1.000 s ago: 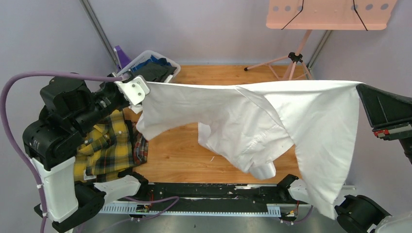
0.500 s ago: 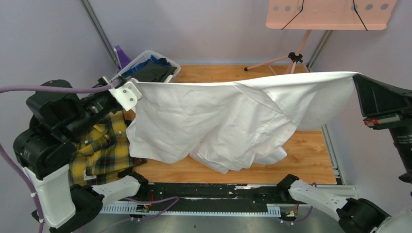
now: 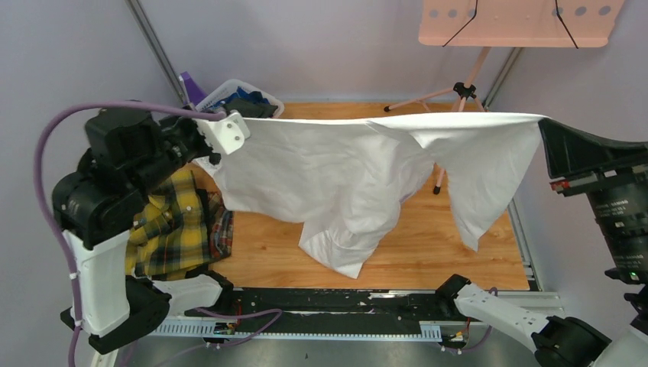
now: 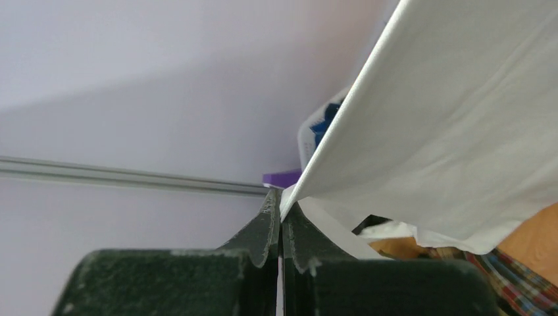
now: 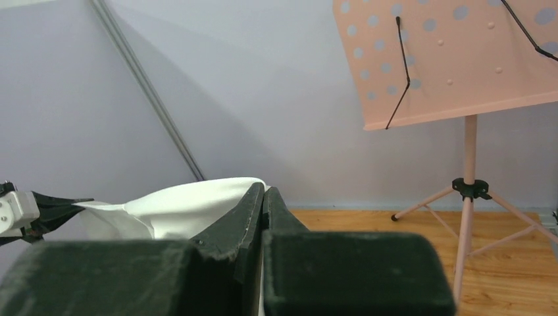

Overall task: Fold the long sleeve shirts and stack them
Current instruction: Flatten out the shirt at the center of the board.

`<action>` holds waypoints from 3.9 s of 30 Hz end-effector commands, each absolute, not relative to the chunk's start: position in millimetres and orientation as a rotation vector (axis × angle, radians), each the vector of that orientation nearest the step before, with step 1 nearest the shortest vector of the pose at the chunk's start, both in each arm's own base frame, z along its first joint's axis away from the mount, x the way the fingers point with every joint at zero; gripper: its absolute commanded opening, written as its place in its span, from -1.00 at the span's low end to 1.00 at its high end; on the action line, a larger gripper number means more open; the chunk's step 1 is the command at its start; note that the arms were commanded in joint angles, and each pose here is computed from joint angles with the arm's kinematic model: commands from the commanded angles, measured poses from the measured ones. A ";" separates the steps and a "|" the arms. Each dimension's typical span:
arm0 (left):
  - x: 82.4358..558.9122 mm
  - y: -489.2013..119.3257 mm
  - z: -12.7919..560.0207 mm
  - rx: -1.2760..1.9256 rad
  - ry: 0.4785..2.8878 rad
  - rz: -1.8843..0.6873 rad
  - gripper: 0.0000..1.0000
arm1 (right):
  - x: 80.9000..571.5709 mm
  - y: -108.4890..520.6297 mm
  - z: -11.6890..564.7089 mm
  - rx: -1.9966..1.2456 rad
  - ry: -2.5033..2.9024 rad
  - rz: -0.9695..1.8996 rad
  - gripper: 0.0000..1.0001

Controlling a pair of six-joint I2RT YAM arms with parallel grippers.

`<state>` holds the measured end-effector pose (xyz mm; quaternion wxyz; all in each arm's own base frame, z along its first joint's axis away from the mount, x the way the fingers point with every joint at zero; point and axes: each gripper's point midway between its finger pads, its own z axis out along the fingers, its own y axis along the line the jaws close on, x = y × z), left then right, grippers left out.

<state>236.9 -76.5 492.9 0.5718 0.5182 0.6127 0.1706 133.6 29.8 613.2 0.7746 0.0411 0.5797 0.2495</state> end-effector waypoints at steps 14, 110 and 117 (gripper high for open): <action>122.3 -125.1 512.0 1.383 1.186 -0.174 -1.00 | 17.4 -68.8 662.8 0.232 0.915 0.641 -1.00; 172.5 -47.4 74.5 1.949 2.018 -0.001 0.53 | 98.4 163.6 175.8 -0.043 2.692 0.338 -1.00; 147.9 -70.0 64.1 1.987 2.050 -0.221 0.69 | 110.4 173.2 158.5 -0.092 2.722 0.289 -1.00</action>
